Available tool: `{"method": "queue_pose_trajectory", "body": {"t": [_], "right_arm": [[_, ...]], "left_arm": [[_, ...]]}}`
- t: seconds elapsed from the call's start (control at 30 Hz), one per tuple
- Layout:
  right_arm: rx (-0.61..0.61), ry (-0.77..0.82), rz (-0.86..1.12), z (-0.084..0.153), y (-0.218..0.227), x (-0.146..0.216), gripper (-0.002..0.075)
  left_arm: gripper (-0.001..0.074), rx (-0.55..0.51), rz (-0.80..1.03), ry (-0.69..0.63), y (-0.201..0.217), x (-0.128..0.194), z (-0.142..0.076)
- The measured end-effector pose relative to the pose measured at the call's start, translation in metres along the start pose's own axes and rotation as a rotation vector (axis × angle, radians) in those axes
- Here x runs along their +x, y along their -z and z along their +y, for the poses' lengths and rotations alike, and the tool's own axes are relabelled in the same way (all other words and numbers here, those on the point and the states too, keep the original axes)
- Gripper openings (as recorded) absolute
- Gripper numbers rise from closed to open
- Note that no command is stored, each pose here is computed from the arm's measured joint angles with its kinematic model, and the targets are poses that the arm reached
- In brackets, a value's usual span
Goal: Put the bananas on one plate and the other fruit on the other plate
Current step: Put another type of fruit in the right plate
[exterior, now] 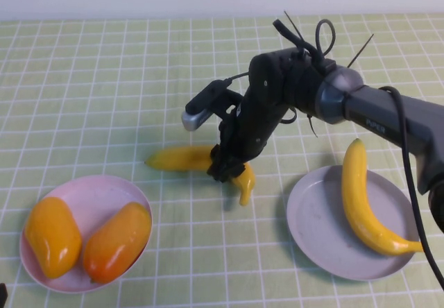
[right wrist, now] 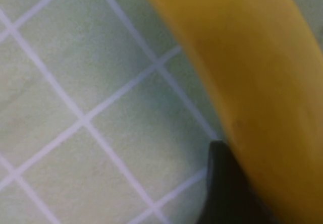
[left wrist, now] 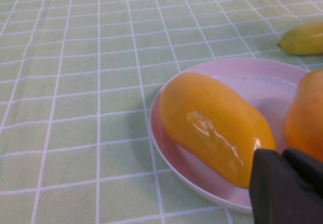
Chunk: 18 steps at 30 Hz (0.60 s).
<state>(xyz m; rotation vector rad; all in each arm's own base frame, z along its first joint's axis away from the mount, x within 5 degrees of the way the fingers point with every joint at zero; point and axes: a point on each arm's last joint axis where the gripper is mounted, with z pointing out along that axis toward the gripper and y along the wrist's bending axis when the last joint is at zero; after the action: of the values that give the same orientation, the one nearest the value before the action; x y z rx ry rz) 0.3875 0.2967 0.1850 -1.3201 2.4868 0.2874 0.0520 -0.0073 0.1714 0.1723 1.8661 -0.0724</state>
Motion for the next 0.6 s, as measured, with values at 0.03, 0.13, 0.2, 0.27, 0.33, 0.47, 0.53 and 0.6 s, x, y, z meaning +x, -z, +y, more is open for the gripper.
{"method": "queue_pose_trajectory", "body": {"t": [0.03, 0.13, 0.2, 0.27, 0.33, 0.47, 0.53, 0.6], "right_arm": [[-0.007, -0.031, 0.011, 0.000, 0.004, -0.002, 0.0314], [-0.025, -0.104, 0.037, 0.002, 0.022, -0.009, 0.0314], [-0.031, -0.161, 0.046, 0.003, 0.035, -0.014, 0.0314], [-0.025, -0.196, 0.024, 0.003, 0.049, -0.020, 0.0314], [-0.010, -0.223, -0.007, 0.004, 0.066, -0.024, 0.0314], [0.053, -0.253, -0.052, 0.005, 0.105, -0.023, 0.0314], [0.093, -0.269, -0.071, 0.007, 0.127, -0.018, 0.0314], [0.118, -0.283, -0.079, 0.011, 0.146, -0.009, 0.0314]], "left_arm": [[0.0002, 0.000, 0.000, 0.000, 0.000, 0.000, 0.000], [0.0002, 0.000, 0.000, 0.000, 0.000, 0.000, 0.000], [0.0002, 0.000, 0.000, 0.000, 0.000, 0.000, 0.000], [0.0002, 0.000, 0.000, 0.000, 0.000, 0.000, 0.000], [0.0002, 0.000, 0.000, 0.000, 0.000, 0.000, 0.000], [0.0002, 0.000, 0.000, 0.000, 0.000, 0.000, 0.000], [0.0002, 0.000, 0.000, 0.000, 0.000, 0.000, 0.000], [0.0002, 0.000, 0.000, 0.000, 0.000, 0.000, 0.000]]}}
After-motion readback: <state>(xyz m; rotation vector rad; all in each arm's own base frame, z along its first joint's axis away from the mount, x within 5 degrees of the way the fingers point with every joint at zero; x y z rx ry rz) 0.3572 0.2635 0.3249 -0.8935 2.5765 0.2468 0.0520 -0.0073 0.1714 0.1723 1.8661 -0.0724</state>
